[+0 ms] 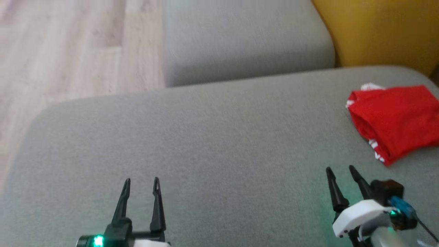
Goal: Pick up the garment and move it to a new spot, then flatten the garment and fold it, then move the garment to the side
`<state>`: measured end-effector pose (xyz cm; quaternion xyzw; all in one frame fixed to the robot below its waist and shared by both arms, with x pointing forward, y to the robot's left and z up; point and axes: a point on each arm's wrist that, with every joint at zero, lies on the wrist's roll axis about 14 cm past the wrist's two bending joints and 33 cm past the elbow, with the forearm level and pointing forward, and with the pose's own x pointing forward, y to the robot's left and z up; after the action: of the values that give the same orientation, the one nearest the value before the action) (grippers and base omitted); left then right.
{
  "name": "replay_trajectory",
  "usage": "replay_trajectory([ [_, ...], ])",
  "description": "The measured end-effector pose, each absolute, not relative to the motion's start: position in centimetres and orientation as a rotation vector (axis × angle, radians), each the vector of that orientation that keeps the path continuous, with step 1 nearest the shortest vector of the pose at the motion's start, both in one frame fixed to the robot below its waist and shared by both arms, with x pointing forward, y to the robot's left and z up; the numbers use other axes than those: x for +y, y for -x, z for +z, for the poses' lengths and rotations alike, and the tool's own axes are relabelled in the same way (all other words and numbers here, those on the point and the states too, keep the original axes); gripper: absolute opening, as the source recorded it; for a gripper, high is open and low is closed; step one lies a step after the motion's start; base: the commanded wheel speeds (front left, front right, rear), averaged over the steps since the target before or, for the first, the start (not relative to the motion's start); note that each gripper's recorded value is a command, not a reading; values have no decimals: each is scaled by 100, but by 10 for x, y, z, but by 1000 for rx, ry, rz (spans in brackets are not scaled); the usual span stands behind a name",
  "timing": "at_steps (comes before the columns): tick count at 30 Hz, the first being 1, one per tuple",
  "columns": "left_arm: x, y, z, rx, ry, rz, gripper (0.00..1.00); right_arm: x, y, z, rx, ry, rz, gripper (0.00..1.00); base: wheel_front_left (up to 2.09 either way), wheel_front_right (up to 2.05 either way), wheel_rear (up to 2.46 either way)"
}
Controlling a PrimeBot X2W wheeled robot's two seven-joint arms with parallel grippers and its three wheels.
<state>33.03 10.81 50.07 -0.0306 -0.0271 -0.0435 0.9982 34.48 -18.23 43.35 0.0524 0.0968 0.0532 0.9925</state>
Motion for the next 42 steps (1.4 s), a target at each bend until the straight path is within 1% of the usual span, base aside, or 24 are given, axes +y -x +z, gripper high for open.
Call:
replay_trajectory([
  [3, 117, -320, 505, -73, 70, -64, 100, -172, -340, 456, 101, -146, 104, 100, 0, 0, 0],
  [8, 125, -304, 504, -78, 81, -42, 100, -166, -314, 453, 87, -176, 89, 100, 0, 0, 0],
  [10, 128, -301, 503, -78, 82, -32, 100, -162, -310, 456, 75, -162, 105, 100, 0, 0, 0],
  [16, 131, -299, 500, -70, 78, -12, 100, -149, -311, 467, 41, -134, 144, 100, 0, 0, 0],
  [25, 133, -299, 495, -54, 64, -7, 100, -144, -310, 469, 33, -130, 157, 100, 0, 0, 0],
  [26, 133, -299, 492, -44, 63, -7, 0, -144, -310, 466, 42, -130, 156, 0, 0, 0, 0],
  [27, 133, -299, 492, -44, 63, -7, 0, -144, -310, 466, 42, -130, 156, 0, 0, 0, 0],
  [33, 136, -285, 457, 73, 78, 8, 0, -148, -290, 429, 165, -159, 131, 0, 0, 0, 0],
  [42, 138, -287, 451, 116, 187, 18, 0, -154, -296, 431, 176, -258, 92, 0, 0, 0, 0],
])
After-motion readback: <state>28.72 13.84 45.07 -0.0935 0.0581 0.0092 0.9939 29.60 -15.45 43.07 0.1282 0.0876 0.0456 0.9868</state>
